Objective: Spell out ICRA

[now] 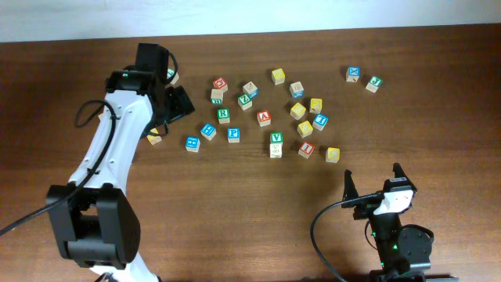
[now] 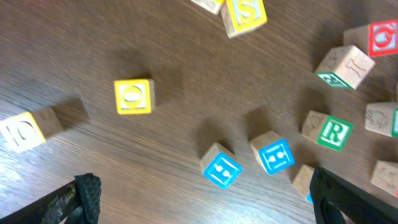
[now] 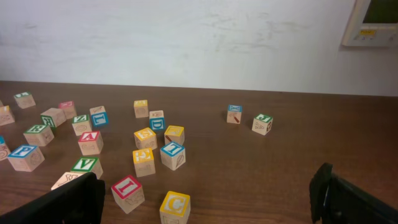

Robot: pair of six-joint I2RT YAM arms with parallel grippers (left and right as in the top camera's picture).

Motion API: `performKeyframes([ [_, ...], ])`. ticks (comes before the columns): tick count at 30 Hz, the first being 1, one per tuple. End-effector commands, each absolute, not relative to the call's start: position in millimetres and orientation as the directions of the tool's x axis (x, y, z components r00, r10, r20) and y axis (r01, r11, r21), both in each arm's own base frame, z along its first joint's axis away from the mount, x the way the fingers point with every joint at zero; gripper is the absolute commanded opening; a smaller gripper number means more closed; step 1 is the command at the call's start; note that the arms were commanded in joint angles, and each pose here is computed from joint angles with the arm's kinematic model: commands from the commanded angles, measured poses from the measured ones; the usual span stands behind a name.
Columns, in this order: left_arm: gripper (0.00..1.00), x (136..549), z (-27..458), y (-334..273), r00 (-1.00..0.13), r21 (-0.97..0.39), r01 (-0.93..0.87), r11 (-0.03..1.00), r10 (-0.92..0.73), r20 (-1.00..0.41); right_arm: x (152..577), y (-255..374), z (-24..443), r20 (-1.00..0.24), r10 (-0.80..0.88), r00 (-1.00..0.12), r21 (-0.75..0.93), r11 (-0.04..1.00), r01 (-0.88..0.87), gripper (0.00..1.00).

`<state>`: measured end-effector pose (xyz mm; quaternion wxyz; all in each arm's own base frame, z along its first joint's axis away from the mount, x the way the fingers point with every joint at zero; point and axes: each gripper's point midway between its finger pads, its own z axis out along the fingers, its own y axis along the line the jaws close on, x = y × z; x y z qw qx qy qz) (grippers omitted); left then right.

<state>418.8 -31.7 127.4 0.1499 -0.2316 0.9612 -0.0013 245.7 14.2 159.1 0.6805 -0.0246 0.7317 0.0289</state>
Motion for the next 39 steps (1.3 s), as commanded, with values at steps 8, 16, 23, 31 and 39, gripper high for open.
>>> performKeyframes([
  [8,0.99,399.1,101.5,-37.3,-0.86,-0.043,-0.467,0.883,-0.465,-0.211,245.7,13.6,156.8,-0.997,0.014,-0.075,0.019,0.997,-0.07,0.98],
  [16,0.99,374.1,171.1,-58.4,-0.907,-0.138,-0.266,0.954,-0.296,-0.299,245.7,13.6,156.8,-0.997,0.014,-0.075,0.019,0.997,-0.07,0.98],
  [23,0.99,320.3,230.5,-77.9,-0.901,-0.177,-0.181,0.968,-0.235,-0.364,245.7,13.6,156.8,-0.997,0.014,-0.075,0.019,0.997,-0.069,0.98],
  [31,0.99,301.6,242.2,-90.9,-0.907,-0.172,-0.123,0.977,-0.181,-0.38,245.7,13.6,156.8,-0.997,0.014,-0.075,0.019,0.997,-0.07,0.98],
  [39,0.99,300.9,241.9,-85.9,-0.905,-0.151,-0.134,0.979,-0.183,-0.384,245.7,13.6,156.8,-0.997,0.014,-0.075,0.019,0.997,-0.07,0.98],
])
